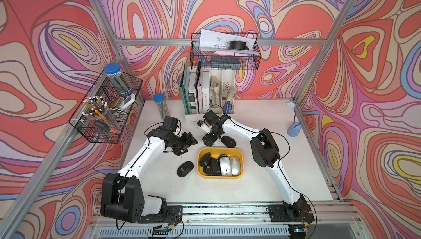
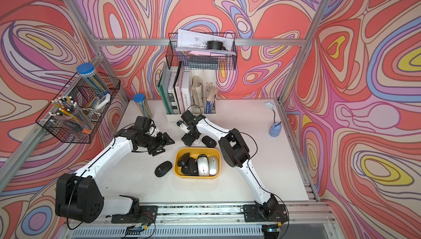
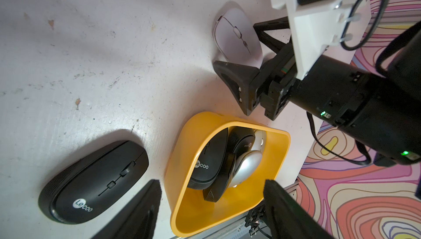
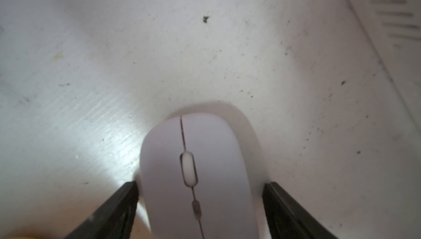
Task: Put the mouse in the storage box
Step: Pick up the mouse from the center of the board.
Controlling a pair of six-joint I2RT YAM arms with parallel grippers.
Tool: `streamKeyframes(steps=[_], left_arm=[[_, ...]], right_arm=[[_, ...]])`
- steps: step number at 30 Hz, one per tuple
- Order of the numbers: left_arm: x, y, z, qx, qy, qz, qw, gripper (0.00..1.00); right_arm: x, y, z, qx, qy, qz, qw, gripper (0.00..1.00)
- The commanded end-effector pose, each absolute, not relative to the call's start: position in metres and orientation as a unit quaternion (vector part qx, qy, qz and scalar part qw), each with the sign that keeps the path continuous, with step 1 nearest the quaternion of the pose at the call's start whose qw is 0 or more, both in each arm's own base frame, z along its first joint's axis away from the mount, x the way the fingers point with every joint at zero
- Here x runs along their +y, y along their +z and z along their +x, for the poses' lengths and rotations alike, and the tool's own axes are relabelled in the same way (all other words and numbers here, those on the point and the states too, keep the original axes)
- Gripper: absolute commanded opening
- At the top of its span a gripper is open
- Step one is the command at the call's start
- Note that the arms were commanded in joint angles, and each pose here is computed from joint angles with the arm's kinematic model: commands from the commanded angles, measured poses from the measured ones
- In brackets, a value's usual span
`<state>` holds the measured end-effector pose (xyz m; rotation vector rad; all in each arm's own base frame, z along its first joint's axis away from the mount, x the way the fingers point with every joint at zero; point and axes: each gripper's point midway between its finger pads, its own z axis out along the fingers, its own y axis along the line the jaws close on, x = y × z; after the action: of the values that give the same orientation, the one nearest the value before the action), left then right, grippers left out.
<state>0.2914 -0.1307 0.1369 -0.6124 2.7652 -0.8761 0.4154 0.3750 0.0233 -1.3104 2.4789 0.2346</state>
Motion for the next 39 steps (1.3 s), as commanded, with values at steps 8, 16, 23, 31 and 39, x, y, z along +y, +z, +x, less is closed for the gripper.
streamKeyframes(steps=[8, 16, 23, 31, 39], left_arm=[[-0.133, 0.134, 0.296, 0.928, -0.302, -0.200, 0.085, 0.77], [-0.151, 0.151, 0.299, 0.910, -0.367, -0.167, 0.097, 0.77], [-0.150, 0.146, 0.298, 0.913, -0.362, -0.160, 0.103, 0.77], [-0.165, 0.160, 0.303, 0.902, -0.393, -0.133, 0.119, 0.77], [-0.183, 0.175, 0.296, 0.908, -0.382, -0.077, 0.156, 0.77]], right_arm=[[0.363, 0.019, 0.431, 0.884, 0.045, -0.426, 0.185, 0.58], [0.372, 0.063, 0.435, 0.883, 0.075, -0.400, 0.234, 0.56], [0.373, 0.089, 0.435, 0.883, 0.090, -0.382, 0.256, 0.56], [0.360, 0.131, 0.427, 0.888, 0.085, -0.361, 0.274, 0.56], [0.340, 0.164, 0.378, 0.906, 0.142, -0.312, 0.249, 0.56]])
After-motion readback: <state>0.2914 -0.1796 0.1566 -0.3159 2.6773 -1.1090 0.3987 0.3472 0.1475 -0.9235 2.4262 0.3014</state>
